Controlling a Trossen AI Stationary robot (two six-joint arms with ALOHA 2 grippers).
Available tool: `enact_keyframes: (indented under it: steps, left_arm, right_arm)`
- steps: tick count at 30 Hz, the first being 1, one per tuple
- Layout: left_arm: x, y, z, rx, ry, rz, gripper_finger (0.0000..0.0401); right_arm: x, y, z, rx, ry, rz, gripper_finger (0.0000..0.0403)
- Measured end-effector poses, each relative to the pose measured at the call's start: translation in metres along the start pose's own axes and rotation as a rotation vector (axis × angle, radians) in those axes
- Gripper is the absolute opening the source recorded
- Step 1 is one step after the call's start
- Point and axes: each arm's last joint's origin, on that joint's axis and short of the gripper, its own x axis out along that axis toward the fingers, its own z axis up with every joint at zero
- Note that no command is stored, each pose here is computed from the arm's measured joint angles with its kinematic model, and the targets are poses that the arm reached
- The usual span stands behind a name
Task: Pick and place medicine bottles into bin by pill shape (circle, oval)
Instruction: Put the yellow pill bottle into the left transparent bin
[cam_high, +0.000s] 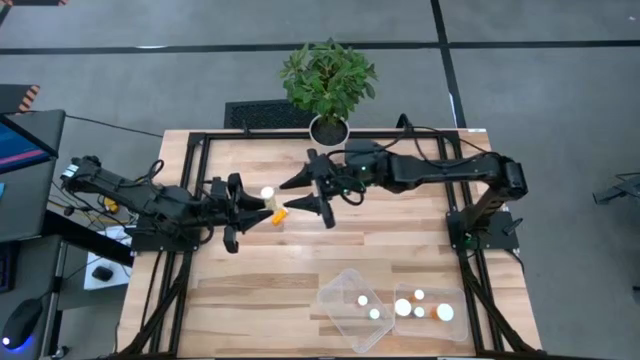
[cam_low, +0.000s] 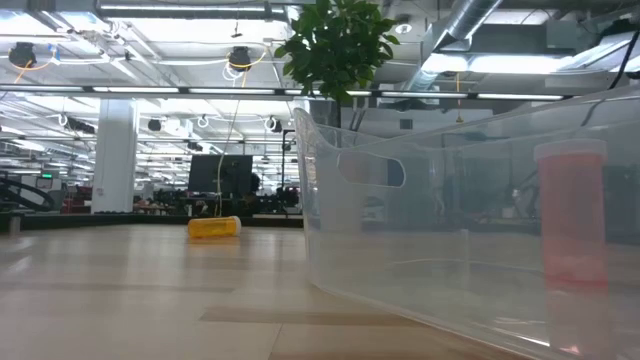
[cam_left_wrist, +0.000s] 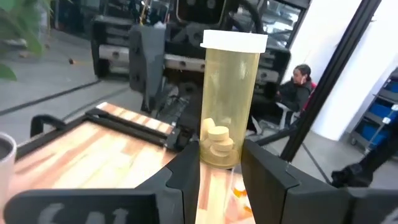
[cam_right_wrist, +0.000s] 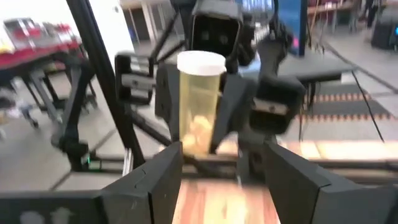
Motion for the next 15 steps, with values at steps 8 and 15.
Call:
enact_keyframes:
  steps: [8, 15]
  left_arm:
    - [0.001, 0.003, -0.014, -0.016, 0.142, 0.008, 0.0094]
    - [0.011, 0.002, -0.038, -0.016, 0.331, -0.010, 0.0094]
  right_arm:
    - [-0.026, 0.007, 0.002, 0.008, 0.175, -0.023, 0.0227]
    - [-0.019, 0.012, -0.009, -0.002, 0.232, -0.011, 0.0227]
